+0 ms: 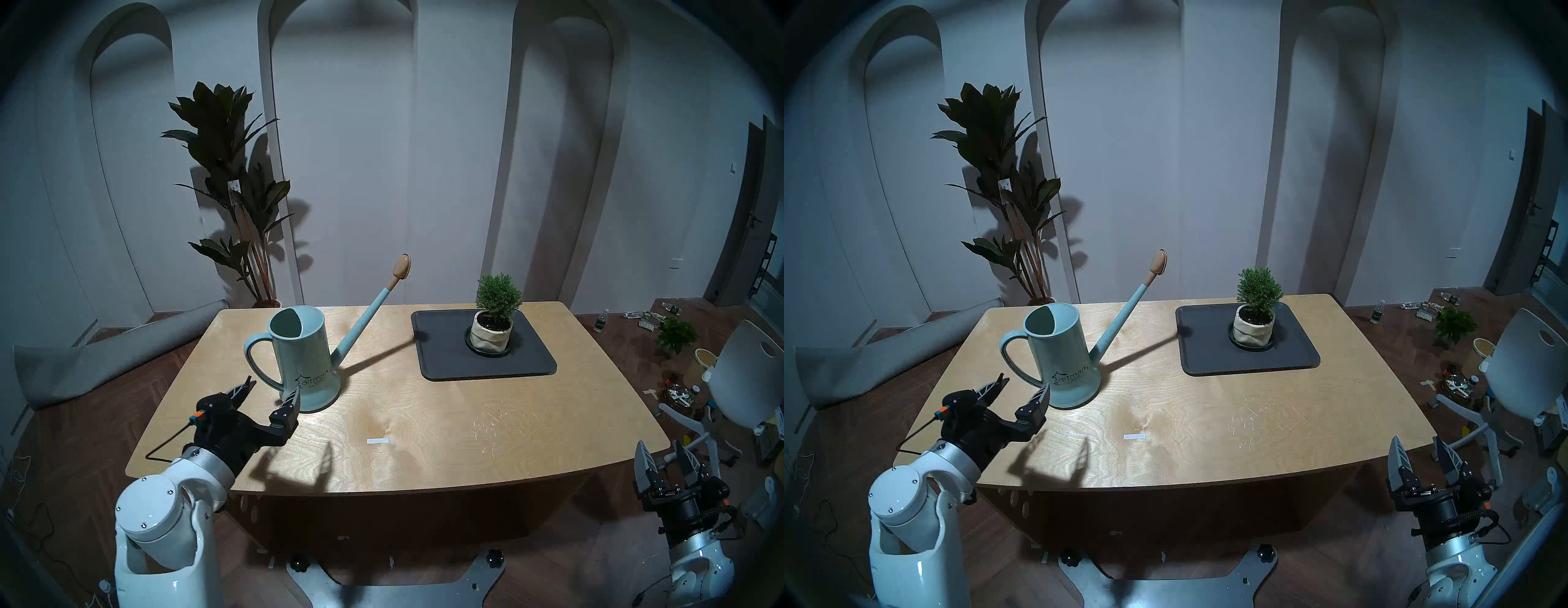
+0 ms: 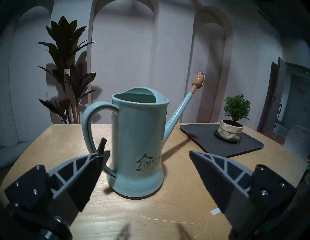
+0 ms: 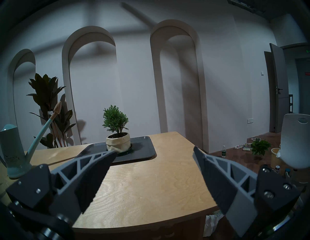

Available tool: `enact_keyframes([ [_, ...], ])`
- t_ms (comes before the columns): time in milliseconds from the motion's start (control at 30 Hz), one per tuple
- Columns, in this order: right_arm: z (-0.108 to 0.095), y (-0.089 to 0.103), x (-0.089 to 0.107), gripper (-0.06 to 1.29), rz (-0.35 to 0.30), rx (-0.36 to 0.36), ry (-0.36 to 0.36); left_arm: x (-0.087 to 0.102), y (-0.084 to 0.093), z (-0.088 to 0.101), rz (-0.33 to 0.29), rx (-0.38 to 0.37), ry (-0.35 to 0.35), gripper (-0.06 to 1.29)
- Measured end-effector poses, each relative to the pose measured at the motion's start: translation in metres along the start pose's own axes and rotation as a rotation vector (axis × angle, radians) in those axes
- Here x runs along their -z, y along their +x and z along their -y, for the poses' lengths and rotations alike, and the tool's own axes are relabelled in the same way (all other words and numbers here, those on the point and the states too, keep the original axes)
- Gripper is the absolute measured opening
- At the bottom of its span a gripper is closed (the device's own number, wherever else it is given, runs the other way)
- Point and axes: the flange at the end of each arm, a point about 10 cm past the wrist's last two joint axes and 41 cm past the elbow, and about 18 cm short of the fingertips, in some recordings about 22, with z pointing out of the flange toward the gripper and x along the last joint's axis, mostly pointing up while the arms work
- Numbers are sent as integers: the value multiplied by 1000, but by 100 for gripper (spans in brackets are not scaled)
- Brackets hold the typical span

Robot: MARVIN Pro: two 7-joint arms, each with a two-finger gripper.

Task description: Pick up the watering can and pour water into the potted plant, then put the can down

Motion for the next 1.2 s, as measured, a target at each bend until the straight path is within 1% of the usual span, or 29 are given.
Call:
enact_keyframes([
  [233,0,0,0,123,2,2,0,-13,-17,4,-52,20,103,125],
  [267,0,0,0,123,2,3,0,-15,-19,6,-65,22,127,125],
  [433,0,0,0,123,2,4,0,-24,-26,14,-107,18,204,125],
  [633,0,0,0,123,3,6,0,-42,-36,23,-158,14,300,125],
  [933,1,0,0,123,6,6,-1,-66,-38,27,-222,-1,416,125],
  [1200,1,0,0,123,14,3,-1,-84,-35,28,-255,-13,503,125],
])
